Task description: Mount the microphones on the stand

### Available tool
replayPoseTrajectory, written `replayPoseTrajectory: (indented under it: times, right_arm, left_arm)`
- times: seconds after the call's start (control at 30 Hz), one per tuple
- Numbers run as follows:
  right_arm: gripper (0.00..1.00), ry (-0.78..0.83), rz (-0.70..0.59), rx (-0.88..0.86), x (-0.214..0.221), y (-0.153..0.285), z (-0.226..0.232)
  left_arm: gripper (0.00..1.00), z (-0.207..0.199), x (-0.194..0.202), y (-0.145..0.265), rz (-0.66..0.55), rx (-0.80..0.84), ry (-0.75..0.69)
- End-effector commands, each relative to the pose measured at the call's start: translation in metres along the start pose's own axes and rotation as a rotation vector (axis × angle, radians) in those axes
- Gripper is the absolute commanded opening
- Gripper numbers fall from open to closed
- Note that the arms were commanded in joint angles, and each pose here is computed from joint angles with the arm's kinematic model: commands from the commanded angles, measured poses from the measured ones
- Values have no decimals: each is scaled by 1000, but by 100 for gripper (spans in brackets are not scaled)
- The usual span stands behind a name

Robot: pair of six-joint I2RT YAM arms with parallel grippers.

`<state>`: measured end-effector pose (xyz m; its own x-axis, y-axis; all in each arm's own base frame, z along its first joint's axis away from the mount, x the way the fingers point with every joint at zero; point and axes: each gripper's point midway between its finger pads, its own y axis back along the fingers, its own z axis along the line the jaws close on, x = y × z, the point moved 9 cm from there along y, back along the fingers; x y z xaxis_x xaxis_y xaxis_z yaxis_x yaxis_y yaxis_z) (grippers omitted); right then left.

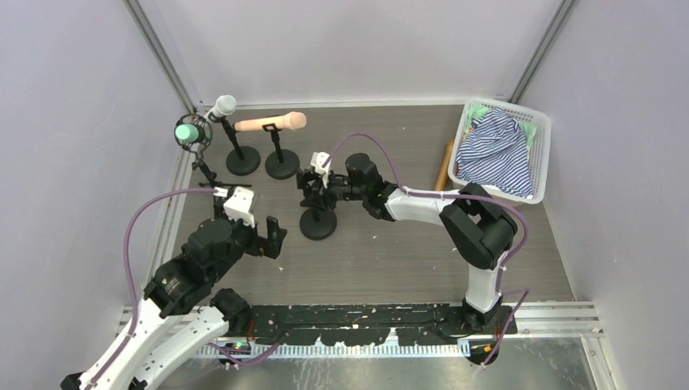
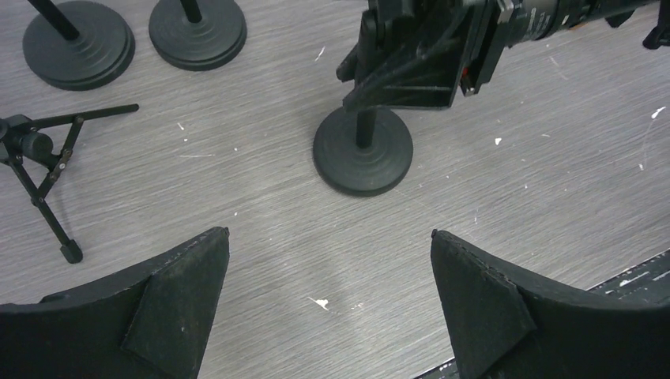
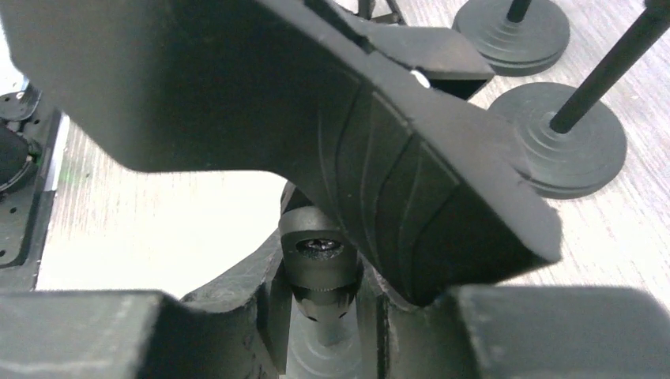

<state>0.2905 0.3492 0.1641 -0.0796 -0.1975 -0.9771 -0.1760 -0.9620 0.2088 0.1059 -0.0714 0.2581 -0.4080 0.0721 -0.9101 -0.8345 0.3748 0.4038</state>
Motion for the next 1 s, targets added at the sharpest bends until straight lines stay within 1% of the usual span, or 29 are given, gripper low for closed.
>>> replayPoseTrajectory:
  times: [0.0,0.1,0.13,0.17,0.23,0.4,0.5,0.6,0.63,0.7,0.8,0.87,0.97]
  right_arm:
    - [43,94,-84,30,-33,15,6]
    - [64,96,-89,100,-33,24,5]
    - [69,97,-91,125,-33,28,5]
    - [71,94,-91,140,-33,31,6]
    - [73,91,-85,167,-31,39,9]
    - [73,63,-70,217,-20,59,19]
    - [72,22,-66,302,-12,76,24]
    - [70,-67,-33,477,-5,94,23]
    - [70,-98,-26,595,-5,103,18]
    - [69,-206,-32,781,-5,117,13]
    - [70,-318,-46,1055,-5,137,5]
    - [72,-348,-13,1248,-5,149,-2]
    - [76,-311,87,1517,-2,166,-12]
  left_arm:
    - [100,1,-2,10,-63,32,-6]
    - [100,1,2,11,-93,55,-5]
    - [100,2,2,12,-99,47,-5]
    - [100,4,3,13,-107,34,-1]
    - [100,5,2,14,-118,27,2]
    - [100,5,2,14,-112,22,2]
    - [100,5,2,13,-111,18,3]
    - [100,5,2,12,-108,9,5]
    - [100,6,2,12,-106,6,5]
    - [100,6,2,12,-103,3,5]
    - [100,6,2,10,-97,-5,5]
    - [100,6,2,10,-97,-4,7]
    - [100,6,2,11,-99,-5,7]
